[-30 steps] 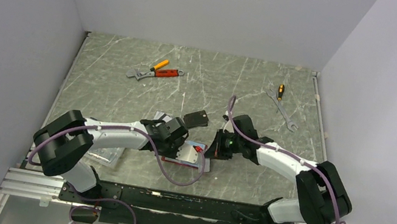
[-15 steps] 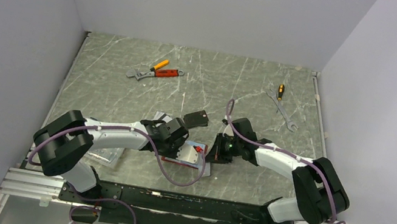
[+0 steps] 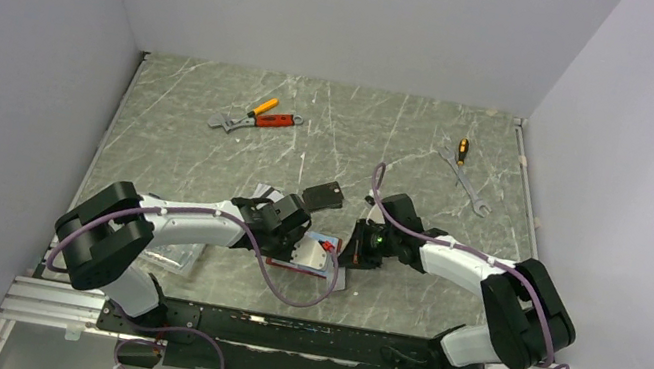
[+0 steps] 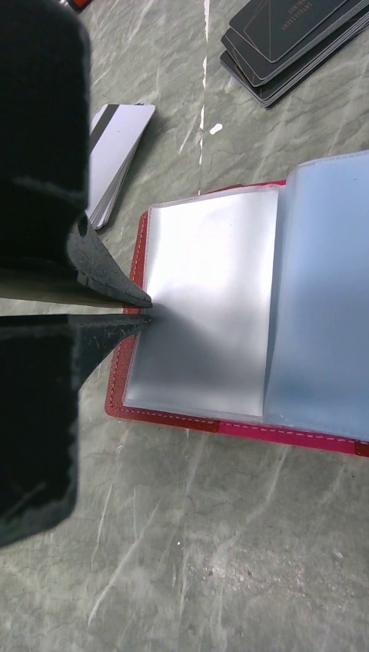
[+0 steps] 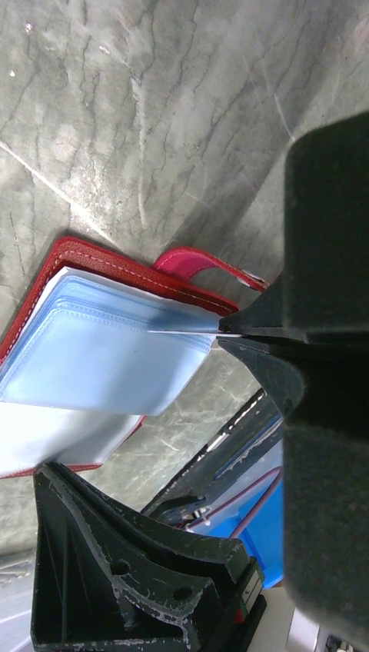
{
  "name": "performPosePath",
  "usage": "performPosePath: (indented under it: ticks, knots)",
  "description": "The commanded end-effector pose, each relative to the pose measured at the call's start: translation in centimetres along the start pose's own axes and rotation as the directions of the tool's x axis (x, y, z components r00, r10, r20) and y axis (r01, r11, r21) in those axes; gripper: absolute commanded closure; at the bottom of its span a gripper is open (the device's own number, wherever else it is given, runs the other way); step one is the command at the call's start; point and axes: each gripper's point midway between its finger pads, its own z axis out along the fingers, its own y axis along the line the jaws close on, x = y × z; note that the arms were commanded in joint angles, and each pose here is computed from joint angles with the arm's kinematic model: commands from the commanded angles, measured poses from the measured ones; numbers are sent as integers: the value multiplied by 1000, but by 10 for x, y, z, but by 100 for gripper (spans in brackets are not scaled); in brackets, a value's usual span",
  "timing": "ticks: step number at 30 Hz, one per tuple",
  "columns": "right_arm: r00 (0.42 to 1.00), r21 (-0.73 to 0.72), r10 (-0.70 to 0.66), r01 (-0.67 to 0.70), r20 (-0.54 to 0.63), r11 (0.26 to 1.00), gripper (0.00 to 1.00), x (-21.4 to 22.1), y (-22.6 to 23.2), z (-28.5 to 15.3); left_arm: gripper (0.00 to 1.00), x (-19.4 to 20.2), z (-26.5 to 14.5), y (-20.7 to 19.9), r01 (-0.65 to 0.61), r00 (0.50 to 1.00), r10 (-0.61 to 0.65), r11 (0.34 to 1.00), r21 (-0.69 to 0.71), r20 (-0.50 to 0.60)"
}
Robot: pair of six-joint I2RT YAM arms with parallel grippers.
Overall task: Put the credit cards into the card holder
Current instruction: Open the card holder at the center of the board.
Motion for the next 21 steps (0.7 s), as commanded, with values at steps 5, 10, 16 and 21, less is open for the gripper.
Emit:
performPosePath:
  ticks: [5,10,16,21]
  knots:
    - [998,-69,-49,51,36,996,100,-18,20,0,87,-5,-1,3,-31,999,31,999,-14,19]
    - [998,-83,-57,60,35,995,100,-20,26,1,87,-2,-2,7,-34,999,34,999,-34,-2]
    - [999,-80,-44,46,22,996,100,-19,24,6,87,-1,-3,7,-35,999,35,999,-34,-5]
    - [998,-104,-62,64,17,993,100,-25,36,11,88,-3,-4,9,-32,999,32,999,-40,-1]
